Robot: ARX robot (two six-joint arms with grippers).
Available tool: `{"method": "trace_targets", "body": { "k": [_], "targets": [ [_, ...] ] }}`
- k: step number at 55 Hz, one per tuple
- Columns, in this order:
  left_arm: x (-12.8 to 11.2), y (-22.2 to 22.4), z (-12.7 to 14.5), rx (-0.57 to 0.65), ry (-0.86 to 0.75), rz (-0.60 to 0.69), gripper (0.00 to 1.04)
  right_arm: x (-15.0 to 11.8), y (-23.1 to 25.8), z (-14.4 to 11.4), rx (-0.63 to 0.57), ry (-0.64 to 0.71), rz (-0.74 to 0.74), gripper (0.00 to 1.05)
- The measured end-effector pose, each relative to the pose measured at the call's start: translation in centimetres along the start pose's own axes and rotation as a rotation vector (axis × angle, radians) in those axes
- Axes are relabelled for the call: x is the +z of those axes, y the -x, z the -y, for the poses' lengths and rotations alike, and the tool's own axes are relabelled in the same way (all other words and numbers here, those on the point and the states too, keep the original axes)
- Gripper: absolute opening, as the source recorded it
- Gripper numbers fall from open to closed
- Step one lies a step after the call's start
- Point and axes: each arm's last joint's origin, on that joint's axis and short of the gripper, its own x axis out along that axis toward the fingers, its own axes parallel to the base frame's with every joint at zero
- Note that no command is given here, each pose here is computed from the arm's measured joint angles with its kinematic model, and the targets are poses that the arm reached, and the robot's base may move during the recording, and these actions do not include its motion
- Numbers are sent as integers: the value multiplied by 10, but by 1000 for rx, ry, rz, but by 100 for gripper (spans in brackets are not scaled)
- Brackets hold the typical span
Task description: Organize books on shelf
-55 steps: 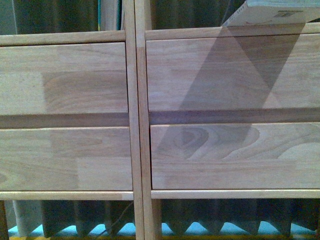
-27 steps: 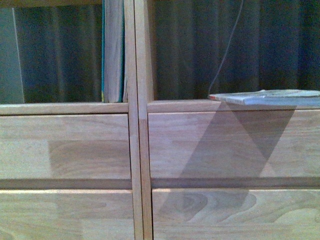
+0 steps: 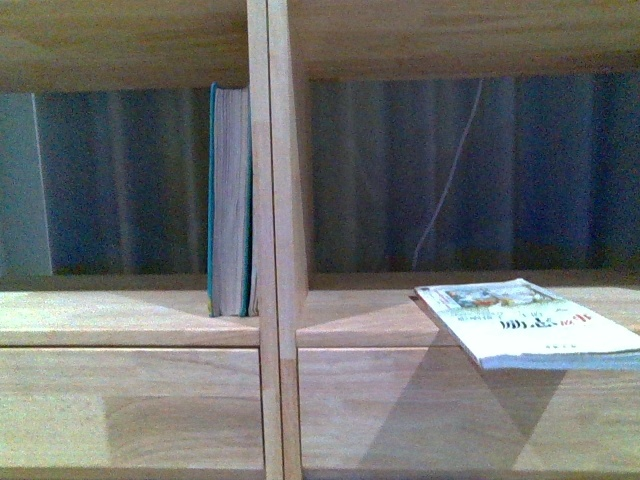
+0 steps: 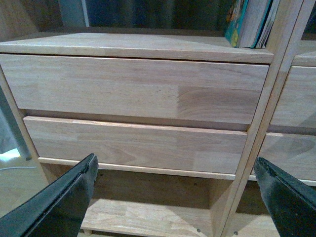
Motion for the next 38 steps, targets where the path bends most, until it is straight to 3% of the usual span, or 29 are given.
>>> {"method": "trace_targets", "body": {
  "k": [9, 24, 28, 38],
  "targets": [
    [0, 0, 0, 0, 0, 0, 97, 0, 0, 0, -4, -2, -1, 98],
    [0, 0, 0, 0, 0, 0, 97, -4, -19, 1, -99, -288, -164, 98],
    [0, 0, 0, 0, 0, 0, 97, 0, -30, -3, -106, -387, -230, 98],
    [0, 0, 0, 0, 0, 0, 97, 21, -87, -32, -116, -782, -383, 98]
  ]
}}
